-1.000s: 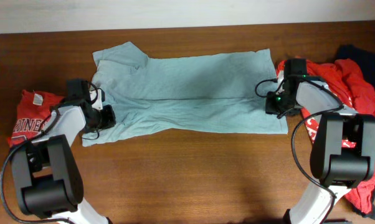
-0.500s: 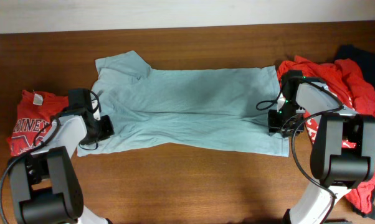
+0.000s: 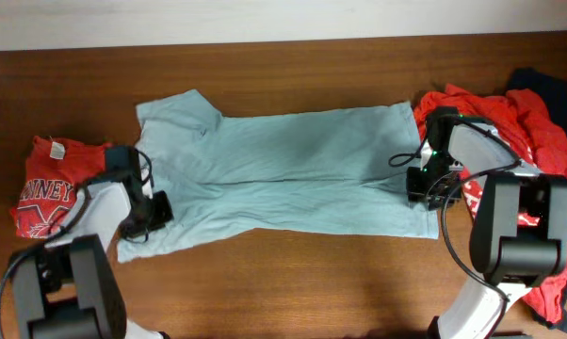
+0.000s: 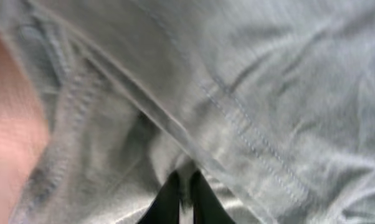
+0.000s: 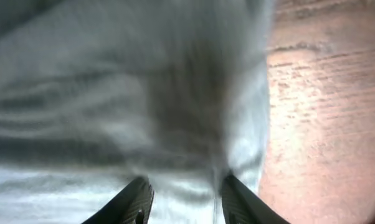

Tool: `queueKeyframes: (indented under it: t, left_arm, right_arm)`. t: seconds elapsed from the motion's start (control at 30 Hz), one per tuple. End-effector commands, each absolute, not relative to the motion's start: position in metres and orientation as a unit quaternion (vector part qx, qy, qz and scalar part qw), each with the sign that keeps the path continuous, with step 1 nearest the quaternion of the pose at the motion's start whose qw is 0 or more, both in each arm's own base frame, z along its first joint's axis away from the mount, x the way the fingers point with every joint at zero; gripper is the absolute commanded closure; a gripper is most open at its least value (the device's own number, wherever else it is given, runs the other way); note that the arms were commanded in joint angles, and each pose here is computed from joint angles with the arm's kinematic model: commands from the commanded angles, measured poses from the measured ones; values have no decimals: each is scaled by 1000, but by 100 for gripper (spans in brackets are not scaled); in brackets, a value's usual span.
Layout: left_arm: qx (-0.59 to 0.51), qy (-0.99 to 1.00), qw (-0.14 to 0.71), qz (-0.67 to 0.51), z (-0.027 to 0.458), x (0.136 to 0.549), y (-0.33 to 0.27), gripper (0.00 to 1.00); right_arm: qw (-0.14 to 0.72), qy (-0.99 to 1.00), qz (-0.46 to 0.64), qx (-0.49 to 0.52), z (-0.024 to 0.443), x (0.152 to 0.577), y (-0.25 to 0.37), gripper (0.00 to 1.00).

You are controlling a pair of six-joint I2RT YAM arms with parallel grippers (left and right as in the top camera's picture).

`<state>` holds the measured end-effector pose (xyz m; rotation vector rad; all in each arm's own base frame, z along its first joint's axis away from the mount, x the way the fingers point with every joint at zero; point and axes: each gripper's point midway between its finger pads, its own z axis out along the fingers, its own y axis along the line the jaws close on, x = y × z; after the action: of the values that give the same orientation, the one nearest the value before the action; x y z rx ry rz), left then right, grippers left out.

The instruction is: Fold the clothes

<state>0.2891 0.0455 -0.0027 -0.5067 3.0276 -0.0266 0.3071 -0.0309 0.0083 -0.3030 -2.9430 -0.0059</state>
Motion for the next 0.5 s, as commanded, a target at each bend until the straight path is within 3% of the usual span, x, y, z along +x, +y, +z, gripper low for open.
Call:
queueKeyframes:
  t: [0.0,0.03,0.07,0.1,0.3,0.47]
  left_arm:
    - [-161,981,107,-28,41,295,41,69]
    - [-159,975,151,-27,67,303,43,46]
    - [-158,972,173,-27,78,306,43,31]
    - [-155,968,198,-26,89,311,44,24]
    - [-121,931,345,-16,153,347,51,25]
    - [-100,927,361,-36,163,377,47,26]
  right_arm:
    - [-52,-993,4,-109,91,354,-39,52]
    - [-84,-990,4,-109,112,360,-40,52]
    - [-95,-990,4,-109,119,362,-40,52]
    - [-110,-988,4,-108,129,364,-40,52]
    - [-171,-979,3,-108,174,360,-40,50]
    - [-167,-980,4,-107,178,352,-39,49]
